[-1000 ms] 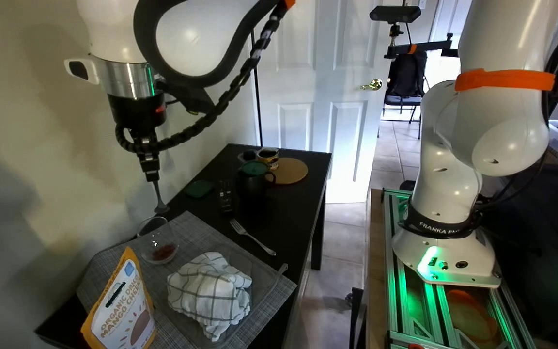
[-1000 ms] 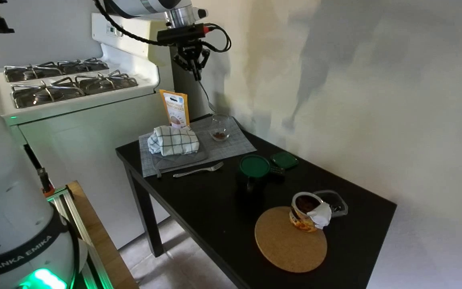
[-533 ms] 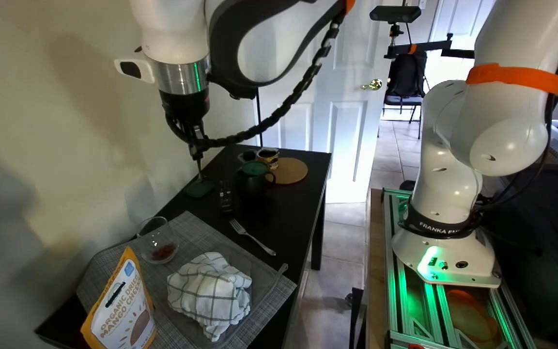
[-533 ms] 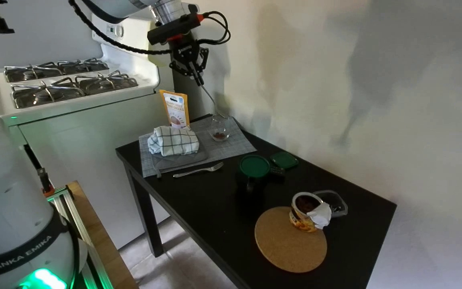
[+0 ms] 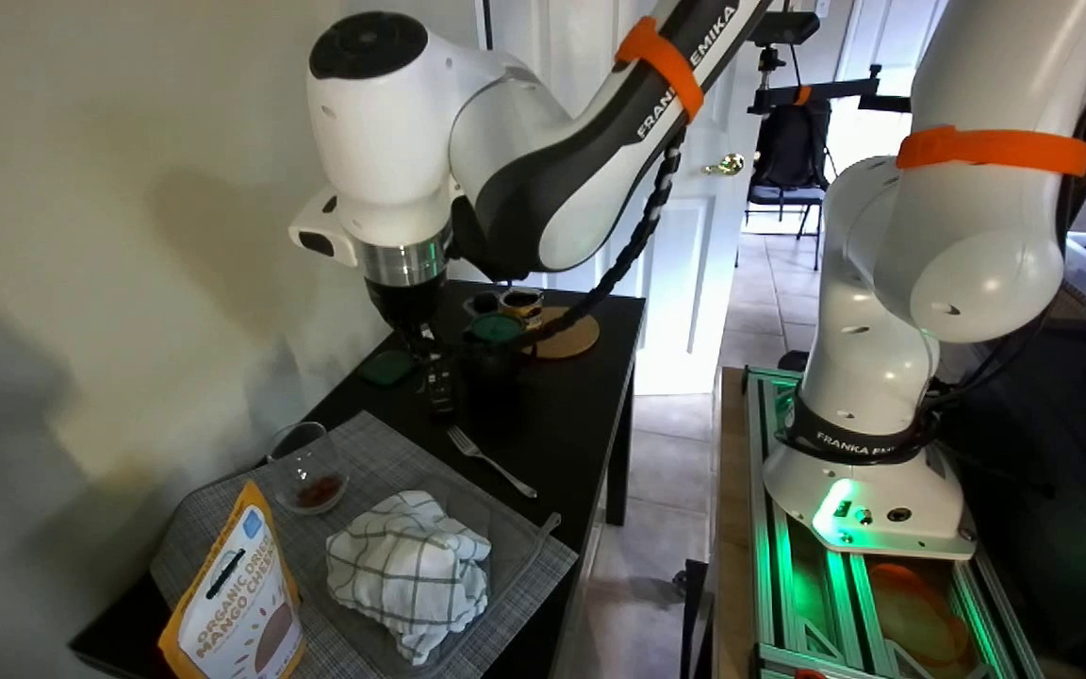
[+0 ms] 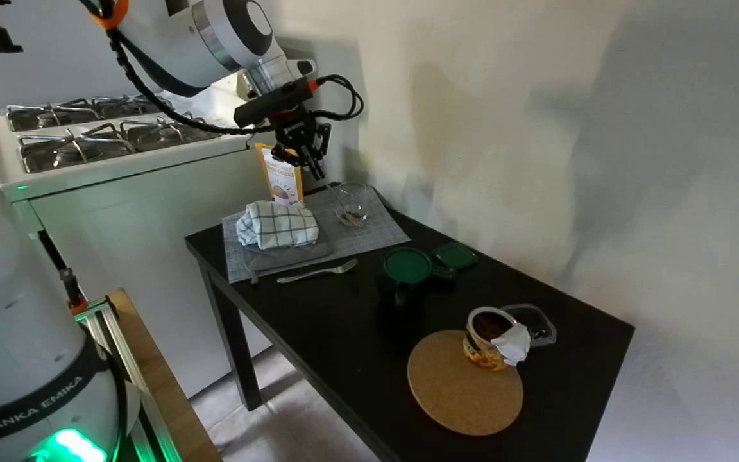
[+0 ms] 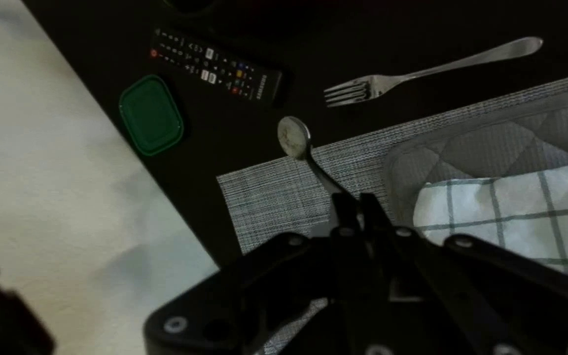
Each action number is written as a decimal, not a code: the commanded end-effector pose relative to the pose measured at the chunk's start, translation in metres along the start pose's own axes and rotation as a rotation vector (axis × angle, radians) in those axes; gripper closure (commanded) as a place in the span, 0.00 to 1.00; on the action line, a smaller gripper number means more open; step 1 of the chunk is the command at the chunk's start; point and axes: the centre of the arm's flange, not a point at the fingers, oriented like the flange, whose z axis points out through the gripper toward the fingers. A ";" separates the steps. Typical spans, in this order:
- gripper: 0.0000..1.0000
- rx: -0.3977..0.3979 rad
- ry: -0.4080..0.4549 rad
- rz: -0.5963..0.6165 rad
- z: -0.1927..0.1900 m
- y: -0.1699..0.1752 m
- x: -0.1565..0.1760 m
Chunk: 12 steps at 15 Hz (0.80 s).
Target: Remove the spoon out of the glass cup
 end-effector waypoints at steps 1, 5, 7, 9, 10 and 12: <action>0.93 0.011 -0.005 0.015 0.008 -0.004 0.002; 0.98 -0.040 0.002 -0.008 0.018 -0.019 0.014; 0.98 -0.045 0.084 -0.021 0.020 -0.034 0.025; 0.98 -0.075 0.106 0.007 0.020 -0.047 0.032; 0.98 -0.096 0.101 0.008 0.022 -0.052 0.034; 0.98 -0.158 0.077 -0.003 0.030 -0.059 0.036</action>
